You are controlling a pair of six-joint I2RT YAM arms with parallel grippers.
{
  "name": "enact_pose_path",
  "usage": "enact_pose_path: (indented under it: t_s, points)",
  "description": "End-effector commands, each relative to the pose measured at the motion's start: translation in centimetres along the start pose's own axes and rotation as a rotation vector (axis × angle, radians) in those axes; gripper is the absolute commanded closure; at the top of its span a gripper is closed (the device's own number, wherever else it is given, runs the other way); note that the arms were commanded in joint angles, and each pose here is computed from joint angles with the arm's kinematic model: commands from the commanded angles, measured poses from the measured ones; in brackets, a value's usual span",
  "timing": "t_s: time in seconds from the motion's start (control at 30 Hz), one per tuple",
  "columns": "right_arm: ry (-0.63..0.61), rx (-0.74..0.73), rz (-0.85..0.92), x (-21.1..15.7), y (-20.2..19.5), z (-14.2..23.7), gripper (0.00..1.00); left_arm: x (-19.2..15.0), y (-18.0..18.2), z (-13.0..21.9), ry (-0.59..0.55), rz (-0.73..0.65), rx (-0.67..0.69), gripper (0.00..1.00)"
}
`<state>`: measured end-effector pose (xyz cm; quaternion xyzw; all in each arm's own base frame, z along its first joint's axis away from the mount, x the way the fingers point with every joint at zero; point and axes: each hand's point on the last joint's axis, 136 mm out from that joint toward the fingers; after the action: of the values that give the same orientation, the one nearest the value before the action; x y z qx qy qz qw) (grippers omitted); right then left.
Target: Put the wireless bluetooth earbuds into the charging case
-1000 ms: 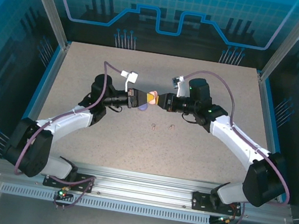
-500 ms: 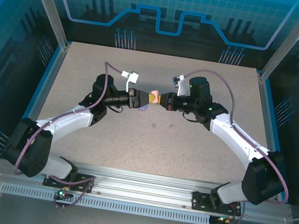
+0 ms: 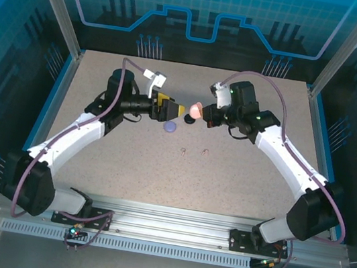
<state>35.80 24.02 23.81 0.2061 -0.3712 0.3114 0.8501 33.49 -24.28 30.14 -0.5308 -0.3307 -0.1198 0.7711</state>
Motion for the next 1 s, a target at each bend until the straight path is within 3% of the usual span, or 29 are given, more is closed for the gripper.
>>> enact_pose_path:
  t_s: [0.0, 0.33, 0.97]
  points:
    - [0.058, -0.035, 0.156, -0.7, -0.9, 0.2, 1.0, -1.8, -0.1, 0.0, 0.138, -0.032, -0.009, 0.01]
    - [0.049, 0.089, 0.252, -0.2, 1.5, 0.4, 1.0, -3.3, 0.9, -1.0, 0.308, 0.0, -0.026, 0.03]
    - [0.067, 0.141, 0.304, 0.6, 4.6, -0.9, 1.0, -4.5, 1.6, -3.4, 0.429, 0.078, -0.121, 0.41]
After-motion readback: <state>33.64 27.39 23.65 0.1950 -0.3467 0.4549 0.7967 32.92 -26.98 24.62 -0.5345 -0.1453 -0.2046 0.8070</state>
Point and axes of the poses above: each hand's point on the last joint's axis, 136 mm out from that joint toward the fingers, its own z axis back along the fingers, its own y axis along the line the jaws close on, x = y × z, and after that the axes turned 12 degrees about z, right-handed
